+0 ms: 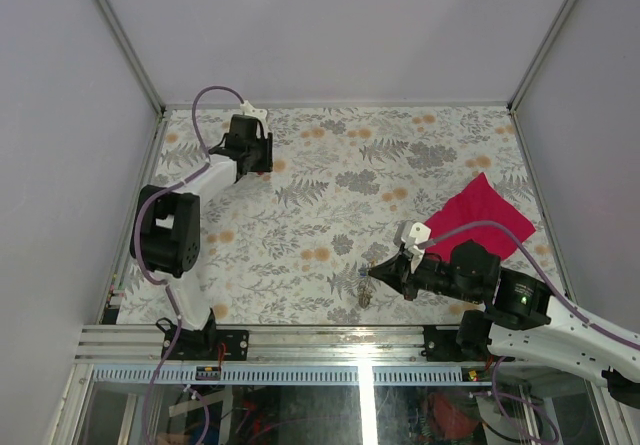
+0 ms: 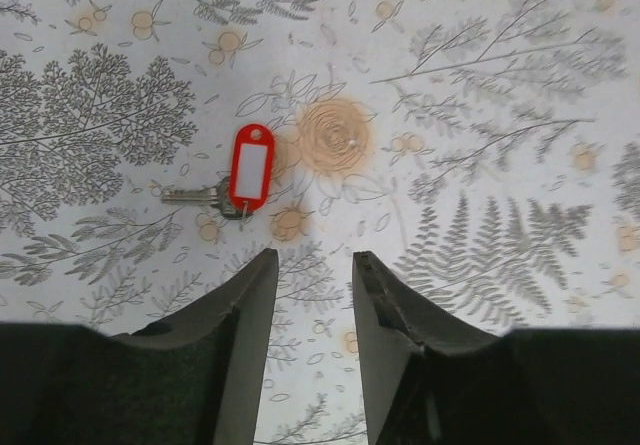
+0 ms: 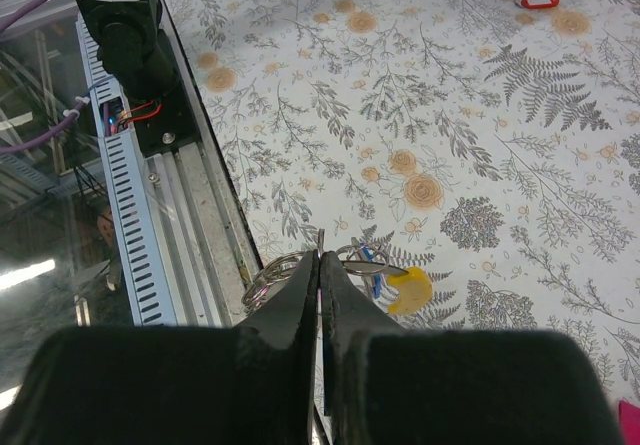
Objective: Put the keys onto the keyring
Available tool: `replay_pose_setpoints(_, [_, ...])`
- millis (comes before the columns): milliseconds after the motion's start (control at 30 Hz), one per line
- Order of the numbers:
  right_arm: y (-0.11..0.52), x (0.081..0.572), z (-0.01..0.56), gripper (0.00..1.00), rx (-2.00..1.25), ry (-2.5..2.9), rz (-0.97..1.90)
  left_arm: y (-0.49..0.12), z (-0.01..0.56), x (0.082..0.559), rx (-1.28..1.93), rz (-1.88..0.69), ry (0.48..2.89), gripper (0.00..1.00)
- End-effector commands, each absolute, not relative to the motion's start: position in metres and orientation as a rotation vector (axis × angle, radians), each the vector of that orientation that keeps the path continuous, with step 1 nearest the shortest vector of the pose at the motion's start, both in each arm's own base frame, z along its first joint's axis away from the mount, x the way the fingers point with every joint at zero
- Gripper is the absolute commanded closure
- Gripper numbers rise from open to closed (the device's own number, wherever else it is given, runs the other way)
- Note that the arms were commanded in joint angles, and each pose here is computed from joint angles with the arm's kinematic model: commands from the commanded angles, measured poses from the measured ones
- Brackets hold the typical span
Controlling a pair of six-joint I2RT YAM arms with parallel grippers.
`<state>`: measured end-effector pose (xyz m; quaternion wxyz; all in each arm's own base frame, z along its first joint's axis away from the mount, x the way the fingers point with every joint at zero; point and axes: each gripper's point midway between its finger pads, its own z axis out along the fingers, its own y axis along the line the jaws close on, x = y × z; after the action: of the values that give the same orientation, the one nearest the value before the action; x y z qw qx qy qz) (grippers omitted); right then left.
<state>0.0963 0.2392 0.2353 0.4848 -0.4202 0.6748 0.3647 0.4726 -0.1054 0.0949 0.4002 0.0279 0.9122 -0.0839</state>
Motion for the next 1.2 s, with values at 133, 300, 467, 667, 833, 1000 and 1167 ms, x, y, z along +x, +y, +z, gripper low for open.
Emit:
replay_pose_setpoints(133, [0.245,0.096,0.261,1.00,-0.968,1.565,0.941,-0.082,0.060,0.482,0.201,-0.012,2.406,0.58])
replay_pose_setpoints(300, [0.243,0.096,0.260,1.00,-0.967,1.566,0.939,-0.078,0.050,0.487,0.243,0.025,2.440,0.59])
replay_pose_setpoints(467, [0.244,0.097,0.259,1.00,-0.968,1.567,0.937,-0.071,0.042,0.491,0.267,0.075,2.470,0.61])
replay_pose_setpoints(667, [0.246,0.097,0.259,1.00,-0.971,1.566,0.940,-0.066,0.036,0.494,0.282,0.112,2.488,0.62])
replay_pose_setpoints(833, [0.246,0.097,0.258,1.00,-0.974,1.570,0.938,-0.063,0.027,0.492,0.292,0.123,2.518,0.67])
replay_pose_setpoints(1000, [0.246,0.097,0.258,1.00,-0.975,1.570,0.939,-0.063,0.021,0.492,0.302,0.130,2.533,0.71])
replay_pose_setpoints(1167, [0.247,0.097,0.259,1.00,-0.974,1.568,0.940,-0.061,0.020,0.492,0.305,0.144,2.538,0.77])
